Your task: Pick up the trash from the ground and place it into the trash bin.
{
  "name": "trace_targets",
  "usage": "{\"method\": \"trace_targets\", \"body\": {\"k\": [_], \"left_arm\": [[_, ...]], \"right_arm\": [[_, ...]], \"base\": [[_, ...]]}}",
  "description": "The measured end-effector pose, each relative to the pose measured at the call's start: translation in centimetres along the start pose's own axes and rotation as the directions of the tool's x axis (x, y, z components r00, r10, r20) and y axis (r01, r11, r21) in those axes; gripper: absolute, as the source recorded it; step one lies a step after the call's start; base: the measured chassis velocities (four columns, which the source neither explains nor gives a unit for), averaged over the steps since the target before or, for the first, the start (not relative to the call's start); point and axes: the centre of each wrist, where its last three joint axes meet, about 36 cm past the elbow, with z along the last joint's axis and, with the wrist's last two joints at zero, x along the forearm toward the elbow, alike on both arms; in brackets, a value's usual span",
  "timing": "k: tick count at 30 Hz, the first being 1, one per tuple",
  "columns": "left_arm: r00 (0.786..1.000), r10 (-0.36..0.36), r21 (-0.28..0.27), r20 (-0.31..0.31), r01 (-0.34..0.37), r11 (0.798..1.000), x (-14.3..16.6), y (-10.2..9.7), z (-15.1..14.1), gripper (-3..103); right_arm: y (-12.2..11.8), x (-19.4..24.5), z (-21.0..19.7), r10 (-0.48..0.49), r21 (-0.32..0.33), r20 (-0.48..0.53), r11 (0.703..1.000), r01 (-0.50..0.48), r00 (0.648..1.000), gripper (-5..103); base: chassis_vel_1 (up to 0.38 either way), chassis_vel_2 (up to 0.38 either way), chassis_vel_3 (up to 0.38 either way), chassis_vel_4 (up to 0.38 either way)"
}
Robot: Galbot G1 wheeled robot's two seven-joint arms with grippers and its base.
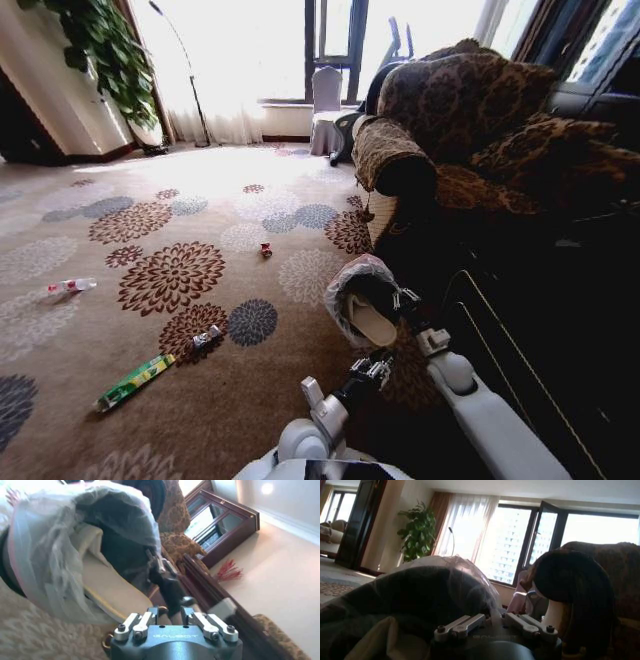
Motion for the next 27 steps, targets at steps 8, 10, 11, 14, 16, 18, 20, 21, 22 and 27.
{"method": "trace_targets", "body": {"k": [8, 10, 11, 14, 16, 18, 20, 21, 22, 27], "left_arm": [[1.0, -0.025, -0.004, -0.002, 0.025, 1.0, -1.2, 1.5, -0.5, 11], [0.999, -0.026, 0.038, -0.026, 0.027, 0.999, -0.9, 1.3, -0.4, 8], [0.998, -0.02, 0.097, -0.065, 0.026, 0.995, -0.4, 0.9, -0.7, 3], [0.994, -0.016, 0.108, -0.108, 0.028, 0.994, 0.4, 1.2, -1.2, 0], [0.988, -0.012, 0.076, -0.151, 0.024, 0.997, 1.2, 2.1, -2.1, 0], [0.988, -0.011, 0.073, -0.153, 0.022, 0.997, 1.0, 2.2, -2.5, 0], [0.991, -0.007, 0.084, -0.13, 0.018, 0.996, -0.6, 2.1, -3.2, 0], [0.991, -0.007, 0.084, -0.13, 0.018, 0.996, -0.6, 2.1, -3.2, 0], [0.994, -0.002, 0.087, -0.113, 0.012, 0.996, -1.5, 2.0, -3.7, 0], [0.997, 0.004, 0.114, -0.079, 0.005, 0.994, -2.8, 1.8, -5.0, 0]], "right_arm": [[0.7, 0.1, -0.8, 0.001, -0.035, 0.021, 0.999, 0.0, 1.0, 0], [0.7, 0.0, -1.1, -0.001, -0.036, 0.028, 0.999, 0.002, 1.0, 0], [0.6, 0.0, -1.2, -0.003, -0.035, 0.031, 0.999, 0.004, 1.0, 0], [0.5, 0.0, -1.3, -0.004, -0.033, 0.031, 0.999, 0.005, 1.0, 0], [0.4, 0.1, -1.3, 0.001, -0.032, 0.031, 0.999, 0.0, 1.0, 0], [0.4, 0.1, -1.3, 0.004, -0.033, 0.032, 0.999, -0.003, 0.999, 0], [0.6, 0.2, -1.3, 0.005, -0.037, 0.03, 0.999, -0.004, 1.0, 0], [0.6, 0.2, -1.3, 0.005, -0.037, 0.03, 0.999, -0.004, 1.0, 0], [0.6, 0.3, -1.3, 0.004, -0.038, 0.03, 0.999, -0.003, 1.0, 0], [0.6, 0.7, -1.3, 0.006, -0.036, 0.025, 0.999, -0.006, 1.0, 0]], "base": [[0.0, 0.0, 0.0, 0.0], [0.0, 0.0, 0.0, 0.0], [0.0, 0.0, 0.0, 0.0], [0.0, 0.0, 0.0, 0.0], [0.0, 0.0, 0.0, 0.0], [0.0, 0.0, 0.0, 0.0], [0.0, 0.0, 0.0, 0.0], [0.0, 0.0, 0.0, 0.0], [0.0, 0.0, 0.0, 0.0], [0.0, 0.0, 0.0, 0.0]]}}
